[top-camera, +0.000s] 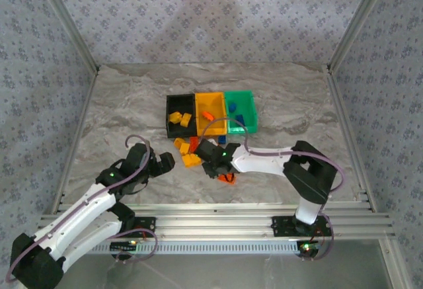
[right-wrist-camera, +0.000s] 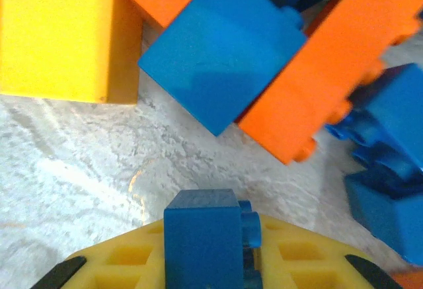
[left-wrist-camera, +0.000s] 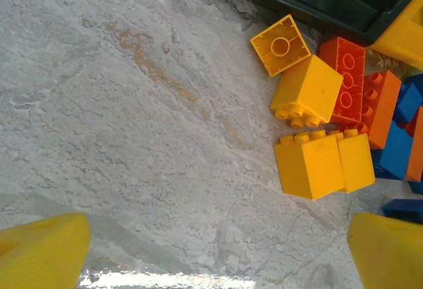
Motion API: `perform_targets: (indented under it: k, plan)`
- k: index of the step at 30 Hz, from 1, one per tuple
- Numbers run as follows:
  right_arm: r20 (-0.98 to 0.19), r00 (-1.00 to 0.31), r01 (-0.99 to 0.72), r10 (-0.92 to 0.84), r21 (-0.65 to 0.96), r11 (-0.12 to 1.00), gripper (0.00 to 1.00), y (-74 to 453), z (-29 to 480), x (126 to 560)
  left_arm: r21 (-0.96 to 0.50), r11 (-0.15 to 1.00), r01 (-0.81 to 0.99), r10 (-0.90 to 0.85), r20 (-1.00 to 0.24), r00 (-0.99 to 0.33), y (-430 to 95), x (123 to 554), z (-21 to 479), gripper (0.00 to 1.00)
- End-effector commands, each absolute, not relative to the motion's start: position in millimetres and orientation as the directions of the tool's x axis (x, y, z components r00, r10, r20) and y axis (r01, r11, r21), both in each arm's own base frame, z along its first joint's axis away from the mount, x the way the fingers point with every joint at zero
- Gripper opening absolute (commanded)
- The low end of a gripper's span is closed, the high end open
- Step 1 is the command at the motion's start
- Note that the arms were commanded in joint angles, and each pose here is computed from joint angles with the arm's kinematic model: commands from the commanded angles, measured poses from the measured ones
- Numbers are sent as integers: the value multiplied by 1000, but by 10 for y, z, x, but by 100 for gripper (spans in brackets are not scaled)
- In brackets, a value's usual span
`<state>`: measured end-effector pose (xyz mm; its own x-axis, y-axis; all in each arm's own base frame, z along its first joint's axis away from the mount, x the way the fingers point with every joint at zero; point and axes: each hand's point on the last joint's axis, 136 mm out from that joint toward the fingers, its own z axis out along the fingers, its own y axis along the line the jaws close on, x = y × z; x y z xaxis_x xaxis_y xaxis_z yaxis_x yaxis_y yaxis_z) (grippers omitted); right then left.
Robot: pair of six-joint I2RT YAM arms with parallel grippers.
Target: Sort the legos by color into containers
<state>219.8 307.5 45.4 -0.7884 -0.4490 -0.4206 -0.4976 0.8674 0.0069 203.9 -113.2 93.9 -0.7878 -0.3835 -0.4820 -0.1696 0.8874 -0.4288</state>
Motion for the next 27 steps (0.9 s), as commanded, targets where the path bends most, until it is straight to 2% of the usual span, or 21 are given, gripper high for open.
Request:
perform_targets:
  k: [1,4,9,15,20,22,26,27]
  plan:
    - [-525,-763,-465,-377,40,885,28,3027,913,2284,-452,874,-175,-404,-478,-780,-1161,2082,992,100]
    - [-581,-750,-428,-317,59,902,28,2887,1211,2459,-450,875,-177,-403,-476,-782,-1168,2092,1001,100]
    - [-640,-755,-273,-144,106,956,29,2547,1496,3041,-448,875,-184,-405,-469,-785,-1178,2101,986,100]
    - [-639,-769,-78,17,120,990,30,2247,1450,3824,-457,870,-183,-405,-453,-794,-1221,2105,988,100]
    - [-618,-778,41,114,131,991,31,2065,1289,4300,-450,875,-176,-392,-448,-803,-1241,2114,995,100]
    - [-608,-783,59,132,139,989,39,2059,1258,4416,-446,878,-175,-387,-447,-806,-1243,2115,987,100]
    - [-618,-770,68,156,163,984,69,2082,1333,4538,-439,883,-167,-375,-445,-813,-1261,2125,968,100]
    - [-631,-760,62,157,170,983,74,2088,1400,4551,-438,884,-163,-371,-446,-815,-1268,2130,964,100]
